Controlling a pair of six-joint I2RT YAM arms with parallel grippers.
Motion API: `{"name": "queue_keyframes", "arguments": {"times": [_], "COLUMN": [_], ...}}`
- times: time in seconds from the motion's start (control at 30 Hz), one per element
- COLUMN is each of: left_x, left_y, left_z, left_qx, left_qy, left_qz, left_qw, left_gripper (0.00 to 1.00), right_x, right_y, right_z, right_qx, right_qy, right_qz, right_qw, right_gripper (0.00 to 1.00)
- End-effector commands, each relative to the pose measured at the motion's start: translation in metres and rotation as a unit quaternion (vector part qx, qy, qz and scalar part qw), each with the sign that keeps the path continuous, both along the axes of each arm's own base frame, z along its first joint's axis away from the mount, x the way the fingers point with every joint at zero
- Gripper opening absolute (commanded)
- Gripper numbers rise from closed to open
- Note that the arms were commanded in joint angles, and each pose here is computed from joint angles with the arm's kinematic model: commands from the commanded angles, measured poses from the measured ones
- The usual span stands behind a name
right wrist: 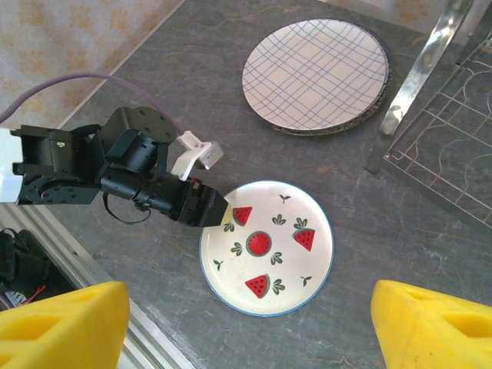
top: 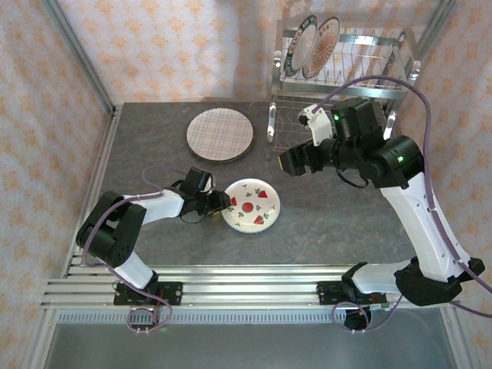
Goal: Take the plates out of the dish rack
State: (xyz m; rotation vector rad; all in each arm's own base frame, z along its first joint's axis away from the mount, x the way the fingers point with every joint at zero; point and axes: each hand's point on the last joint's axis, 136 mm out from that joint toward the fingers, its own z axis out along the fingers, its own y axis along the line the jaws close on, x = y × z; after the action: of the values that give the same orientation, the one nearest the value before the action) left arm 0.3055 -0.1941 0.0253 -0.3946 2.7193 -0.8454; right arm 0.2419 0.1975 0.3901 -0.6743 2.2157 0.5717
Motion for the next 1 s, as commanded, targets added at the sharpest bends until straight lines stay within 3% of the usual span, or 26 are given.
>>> {"name": "queue_keyframes", "arguments": {"times": [0.0,0.1,0.2,0.37,0.5,0.6,0.77,0.87,0.97], "left_x": [-0.006,-0.007,-0.007,-0.005,0.002,0.012,0.03,0.04,0.046], "left_y": [0.016,0.024,0.033,0.048,0.058,0.056,0.039,0.02,-0.003], "left_z": [-0.008,-0.004,0.008,0.047,0.092,0.135,0.217,0.27,0.329], "left_qx": [0.054,0.083,0.118,0.178,0.193,0.176,0.112,0.046,-0.054], "left_qy": [0.024,0.028,0.024,0.005,-0.032,-0.075,-0.16,-0.22,-0.293], "left_qz": [-0.002,0.001,0.0,0.009,0.037,0.049,0.057,0.047,0.04], "left_qw": [0.998,0.996,0.993,0.984,0.98,0.98,0.979,0.973,0.954], "left_gripper": [0.42,0.47,0.52,0.59,0.64,0.66,0.69,0.7,0.72], "right_x": [0.01,0.02,0.038,0.065,0.083,0.103,0.138,0.16,0.188], "right_y": [-0.005,-0.015,-0.04,-0.094,-0.12,-0.135,-0.141,-0.143,-0.144], "right_z": [0.008,0.013,0.026,0.071,0.106,0.124,0.146,0.151,0.147], "right_qx": [0.0,-0.008,-0.026,-0.051,-0.029,-0.006,0.034,0.058,0.091], "right_qy": [-0.022,-0.041,-0.079,-0.158,-0.195,-0.204,-0.221,-0.224,-0.212], "right_qz": [-0.029,-0.067,-0.15,-0.319,-0.391,-0.424,-0.433,-0.432,-0.42], "right_qw": [0.999,0.997,0.985,0.933,0.899,0.882,0.873,0.872,0.878], "right_gripper": [0.82,0.82,0.82,0.82,0.81,0.8,0.8,0.8,0.79]}}
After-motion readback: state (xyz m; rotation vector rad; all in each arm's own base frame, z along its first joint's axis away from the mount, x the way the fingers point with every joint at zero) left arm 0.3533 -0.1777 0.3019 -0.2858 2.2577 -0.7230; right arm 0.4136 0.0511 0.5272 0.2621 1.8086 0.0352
